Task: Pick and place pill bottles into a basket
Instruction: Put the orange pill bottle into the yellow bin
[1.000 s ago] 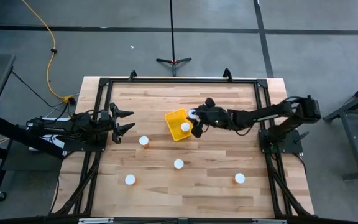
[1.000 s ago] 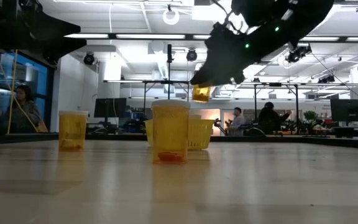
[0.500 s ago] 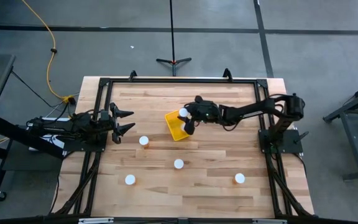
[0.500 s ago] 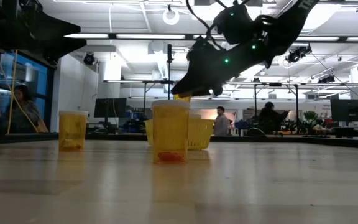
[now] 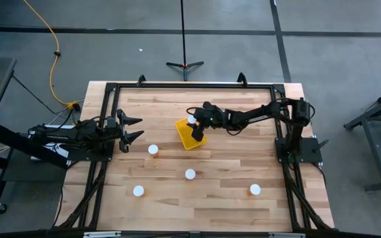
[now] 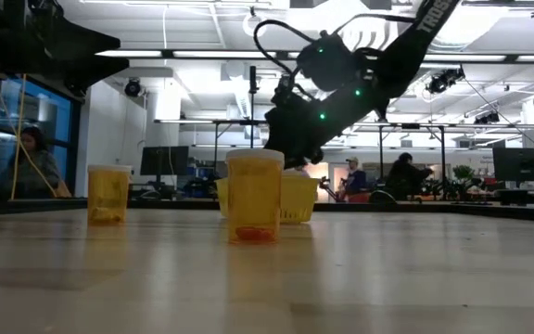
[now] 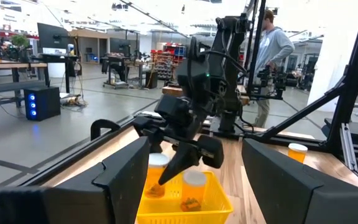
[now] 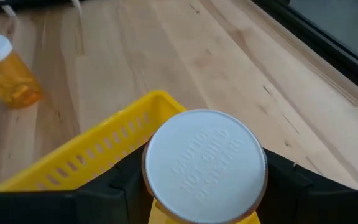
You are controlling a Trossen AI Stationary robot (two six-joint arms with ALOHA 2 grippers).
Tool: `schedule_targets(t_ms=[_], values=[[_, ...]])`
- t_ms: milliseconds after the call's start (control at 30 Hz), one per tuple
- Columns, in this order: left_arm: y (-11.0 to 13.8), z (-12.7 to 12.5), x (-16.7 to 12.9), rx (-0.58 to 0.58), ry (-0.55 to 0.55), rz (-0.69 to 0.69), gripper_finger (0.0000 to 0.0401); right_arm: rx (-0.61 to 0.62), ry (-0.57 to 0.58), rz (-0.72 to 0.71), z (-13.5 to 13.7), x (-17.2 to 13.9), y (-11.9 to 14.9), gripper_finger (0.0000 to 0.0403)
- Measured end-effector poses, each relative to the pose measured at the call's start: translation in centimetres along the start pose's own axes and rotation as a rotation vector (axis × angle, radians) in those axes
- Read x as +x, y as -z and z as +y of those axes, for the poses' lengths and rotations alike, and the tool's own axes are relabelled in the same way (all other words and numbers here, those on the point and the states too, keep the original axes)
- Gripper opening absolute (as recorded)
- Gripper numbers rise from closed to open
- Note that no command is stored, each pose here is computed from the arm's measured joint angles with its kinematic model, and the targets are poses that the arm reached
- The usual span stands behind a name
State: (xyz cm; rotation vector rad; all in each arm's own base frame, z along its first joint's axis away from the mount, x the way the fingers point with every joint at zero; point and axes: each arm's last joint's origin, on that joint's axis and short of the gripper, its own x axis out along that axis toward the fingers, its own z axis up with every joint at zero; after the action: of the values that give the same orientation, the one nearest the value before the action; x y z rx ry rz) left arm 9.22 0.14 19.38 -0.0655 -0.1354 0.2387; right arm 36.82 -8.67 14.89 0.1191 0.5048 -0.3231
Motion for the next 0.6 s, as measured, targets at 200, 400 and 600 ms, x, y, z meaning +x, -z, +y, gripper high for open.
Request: schedule_targets(t_ms=[200,400,600], values=[[0.0,0.0,0.0,-0.001,-0.001,0.0,0.0292,0.002,-0.023,0.008,-0.11,0.08,0.04,0.0208],[0.0,0.0,0.0,-0.001,0.0,0.0,0.0292,0.004,-0.023,0.008,-0.09,0.08,0.04,0.0209],[0.0,0.0,0.0,-0.001,0.0,0.0,0.0292,0.012,-0.022,0.012,-0.09,0.08,0.08,0.0209]])
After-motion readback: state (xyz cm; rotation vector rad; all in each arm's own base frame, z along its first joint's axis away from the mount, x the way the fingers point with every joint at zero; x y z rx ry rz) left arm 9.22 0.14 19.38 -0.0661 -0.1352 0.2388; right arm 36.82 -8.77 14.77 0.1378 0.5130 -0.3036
